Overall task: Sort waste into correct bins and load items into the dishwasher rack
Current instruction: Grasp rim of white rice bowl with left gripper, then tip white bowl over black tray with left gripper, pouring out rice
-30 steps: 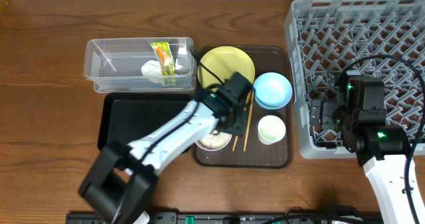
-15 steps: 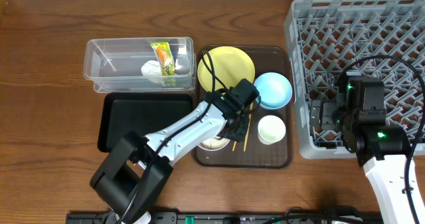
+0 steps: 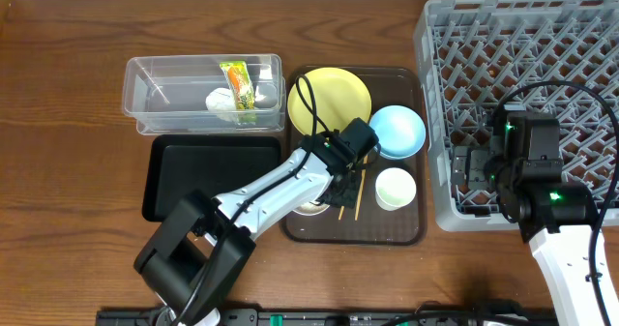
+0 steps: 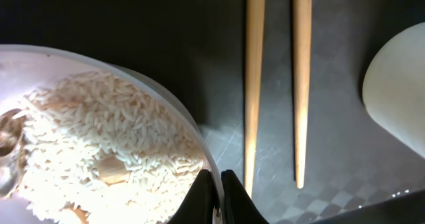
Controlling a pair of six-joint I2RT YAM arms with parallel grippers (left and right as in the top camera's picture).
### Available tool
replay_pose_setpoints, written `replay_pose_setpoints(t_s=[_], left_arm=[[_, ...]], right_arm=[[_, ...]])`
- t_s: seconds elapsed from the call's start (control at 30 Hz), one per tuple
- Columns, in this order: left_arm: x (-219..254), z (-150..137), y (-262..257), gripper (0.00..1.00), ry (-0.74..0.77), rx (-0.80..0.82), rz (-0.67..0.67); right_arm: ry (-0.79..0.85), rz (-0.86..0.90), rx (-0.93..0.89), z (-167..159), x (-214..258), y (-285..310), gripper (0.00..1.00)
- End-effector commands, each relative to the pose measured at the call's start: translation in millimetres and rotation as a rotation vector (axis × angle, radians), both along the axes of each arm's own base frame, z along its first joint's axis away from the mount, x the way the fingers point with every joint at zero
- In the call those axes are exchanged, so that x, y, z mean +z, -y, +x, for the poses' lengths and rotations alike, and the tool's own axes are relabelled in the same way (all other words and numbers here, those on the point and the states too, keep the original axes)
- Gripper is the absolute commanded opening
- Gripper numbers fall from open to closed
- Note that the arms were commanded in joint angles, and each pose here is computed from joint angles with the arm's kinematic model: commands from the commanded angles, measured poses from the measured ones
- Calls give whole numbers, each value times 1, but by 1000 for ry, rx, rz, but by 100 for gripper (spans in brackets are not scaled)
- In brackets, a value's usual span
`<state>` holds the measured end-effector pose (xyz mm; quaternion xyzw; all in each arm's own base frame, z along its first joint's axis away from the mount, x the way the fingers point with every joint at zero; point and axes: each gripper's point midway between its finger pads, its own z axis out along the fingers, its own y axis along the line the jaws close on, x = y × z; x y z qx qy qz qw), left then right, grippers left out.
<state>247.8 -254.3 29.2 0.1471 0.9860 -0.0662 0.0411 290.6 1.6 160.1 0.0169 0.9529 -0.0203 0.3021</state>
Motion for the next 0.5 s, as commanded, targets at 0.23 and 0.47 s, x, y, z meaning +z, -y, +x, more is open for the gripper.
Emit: replay_pose_setpoints(t_s=[0.23, 0.47], left_arm=[[83, 11, -11, 6, 158, -5, -130], [132, 27, -49, 6, 183, 55, -301]], right_arm=[[25, -1, 24, 3, 10, -5, 99], [25, -1, 24, 3, 10, -5, 99]])
